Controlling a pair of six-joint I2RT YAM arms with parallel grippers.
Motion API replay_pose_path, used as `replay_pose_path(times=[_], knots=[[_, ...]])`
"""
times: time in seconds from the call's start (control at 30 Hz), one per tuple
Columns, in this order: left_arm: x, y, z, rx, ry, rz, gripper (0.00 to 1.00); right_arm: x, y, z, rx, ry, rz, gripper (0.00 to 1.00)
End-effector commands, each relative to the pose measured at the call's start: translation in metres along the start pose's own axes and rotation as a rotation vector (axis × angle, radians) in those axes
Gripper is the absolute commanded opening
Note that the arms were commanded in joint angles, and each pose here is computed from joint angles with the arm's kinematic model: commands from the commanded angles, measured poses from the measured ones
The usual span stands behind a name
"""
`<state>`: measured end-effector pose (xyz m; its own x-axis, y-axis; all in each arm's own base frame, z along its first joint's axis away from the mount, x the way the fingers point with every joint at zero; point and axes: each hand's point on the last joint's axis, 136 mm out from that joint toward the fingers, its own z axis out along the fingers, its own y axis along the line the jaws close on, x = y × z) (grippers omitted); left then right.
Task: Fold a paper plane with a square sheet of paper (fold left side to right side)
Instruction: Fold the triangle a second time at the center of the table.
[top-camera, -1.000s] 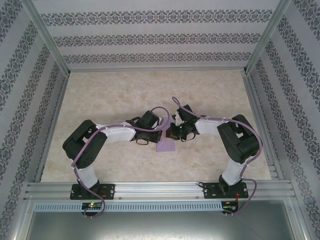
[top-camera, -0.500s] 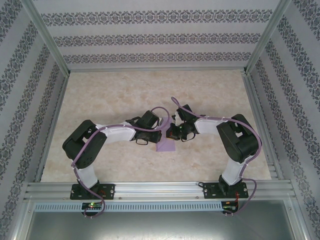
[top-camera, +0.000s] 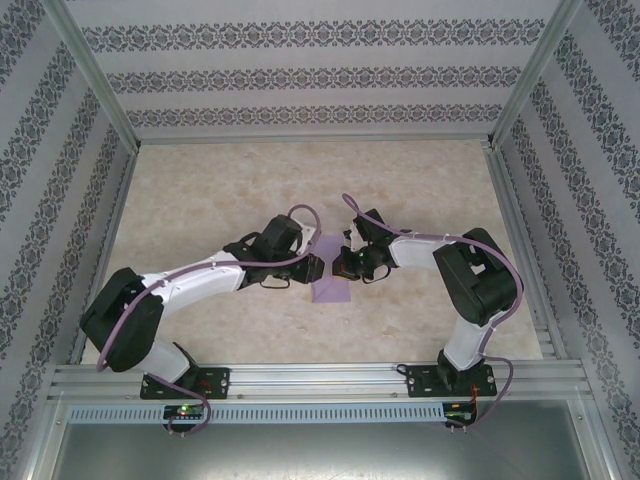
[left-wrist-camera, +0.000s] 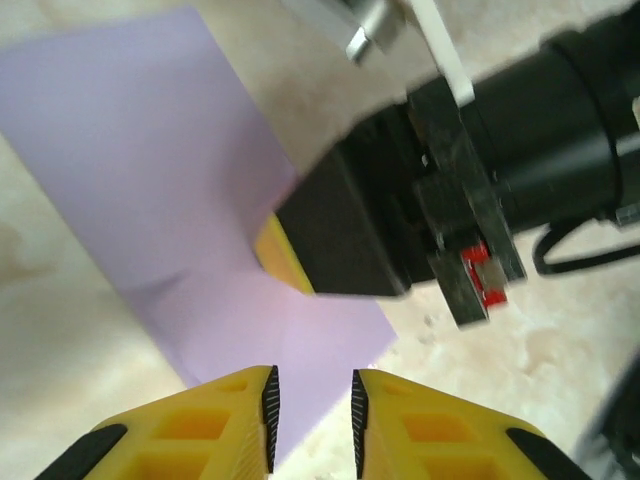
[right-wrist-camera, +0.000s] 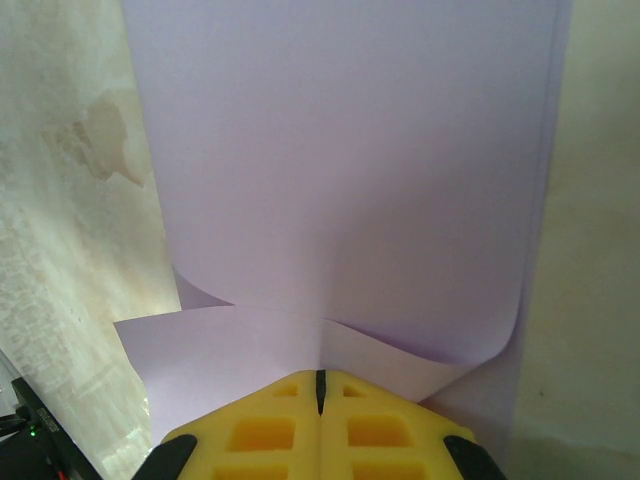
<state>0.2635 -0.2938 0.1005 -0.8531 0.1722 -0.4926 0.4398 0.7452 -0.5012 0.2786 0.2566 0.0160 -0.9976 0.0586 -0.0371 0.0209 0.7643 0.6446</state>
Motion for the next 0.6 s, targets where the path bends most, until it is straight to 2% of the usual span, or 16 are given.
replay_pose_path(times=[0.0, 0.13, 0.33, 0.57], knots=[[0.014, -0.029, 0.004, 0.200, 0.043, -0.086, 0.28, 0.002, -0.016, 0.002, 0.060, 0.009, 0.014, 0.00], [0.023, -0.040, 0.016, 0.263, 0.084, -0.107, 0.28, 0.002, -0.016, 0.002, 0.061, 0.009, 0.015, 0.00], [0.032, -0.026, 0.041, 0.213, 0.139, -0.135, 0.27, 0.003, -0.017, 0.003, 0.064, 0.013, 0.014, 0.00], [0.036, -0.017, 0.050, 0.165, 0.187, -0.114, 0.27, 0.003, -0.018, 0.002, 0.071, 0.015, 0.010, 0.00]])
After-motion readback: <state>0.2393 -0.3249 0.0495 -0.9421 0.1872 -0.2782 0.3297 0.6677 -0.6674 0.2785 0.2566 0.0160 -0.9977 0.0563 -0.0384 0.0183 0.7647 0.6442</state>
